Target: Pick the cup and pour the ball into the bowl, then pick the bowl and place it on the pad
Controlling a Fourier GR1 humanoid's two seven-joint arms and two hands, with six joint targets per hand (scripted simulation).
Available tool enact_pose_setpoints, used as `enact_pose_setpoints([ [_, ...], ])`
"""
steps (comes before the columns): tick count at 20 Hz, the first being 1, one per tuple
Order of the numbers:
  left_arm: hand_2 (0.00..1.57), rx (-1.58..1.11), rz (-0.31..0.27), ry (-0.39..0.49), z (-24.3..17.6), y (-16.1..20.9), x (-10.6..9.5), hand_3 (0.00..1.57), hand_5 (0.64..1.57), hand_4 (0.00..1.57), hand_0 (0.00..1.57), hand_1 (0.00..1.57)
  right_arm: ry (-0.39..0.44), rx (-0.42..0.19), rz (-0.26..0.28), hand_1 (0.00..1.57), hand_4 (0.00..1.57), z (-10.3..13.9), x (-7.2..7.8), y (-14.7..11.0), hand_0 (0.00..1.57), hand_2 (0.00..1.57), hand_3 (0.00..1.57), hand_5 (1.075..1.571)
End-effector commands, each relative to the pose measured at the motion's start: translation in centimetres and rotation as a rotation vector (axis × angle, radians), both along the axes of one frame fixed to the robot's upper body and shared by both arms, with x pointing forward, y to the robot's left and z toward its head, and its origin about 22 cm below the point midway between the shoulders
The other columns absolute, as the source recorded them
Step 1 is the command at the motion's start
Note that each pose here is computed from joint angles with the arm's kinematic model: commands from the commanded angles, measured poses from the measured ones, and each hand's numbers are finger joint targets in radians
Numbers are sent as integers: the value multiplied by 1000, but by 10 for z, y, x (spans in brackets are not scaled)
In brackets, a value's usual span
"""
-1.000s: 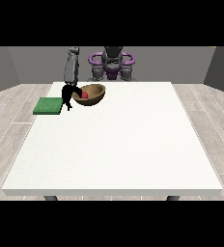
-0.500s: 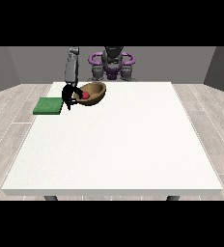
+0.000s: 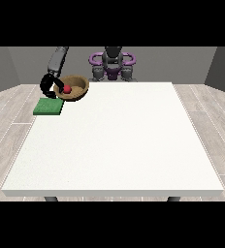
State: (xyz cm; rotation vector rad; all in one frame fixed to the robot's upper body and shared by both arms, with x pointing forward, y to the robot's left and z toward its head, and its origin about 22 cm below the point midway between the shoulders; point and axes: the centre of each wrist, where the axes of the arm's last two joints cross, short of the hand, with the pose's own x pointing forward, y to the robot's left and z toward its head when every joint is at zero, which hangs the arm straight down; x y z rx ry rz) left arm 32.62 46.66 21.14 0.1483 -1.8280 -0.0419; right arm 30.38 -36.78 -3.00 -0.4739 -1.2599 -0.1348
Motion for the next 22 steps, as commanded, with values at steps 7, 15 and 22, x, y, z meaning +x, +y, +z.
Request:
enact_pose_setpoints([
  [7, 0, -9, 80, 89, -35, 24, -18, 0, 1543, 1206, 0, 0, 102, -63, 3, 1571, 1067, 86, 12, -70, 1571, 1571, 671, 1566],
  [15, 0, 22, 45, -71, -14, 37, -22, 0, 1554, 1211, 0, 0, -37, -71, -30, 1571, 1123, 114, 26, -88, 1571, 1571, 381, 1568],
  [22, 0, 29, 42, -110, -8, 37, -22, 0, 1553, 1208, 0, 0, -44, 35, -67, 1571, 1060, 93, 30, -83, 1571, 1571, 444, 1569],
])
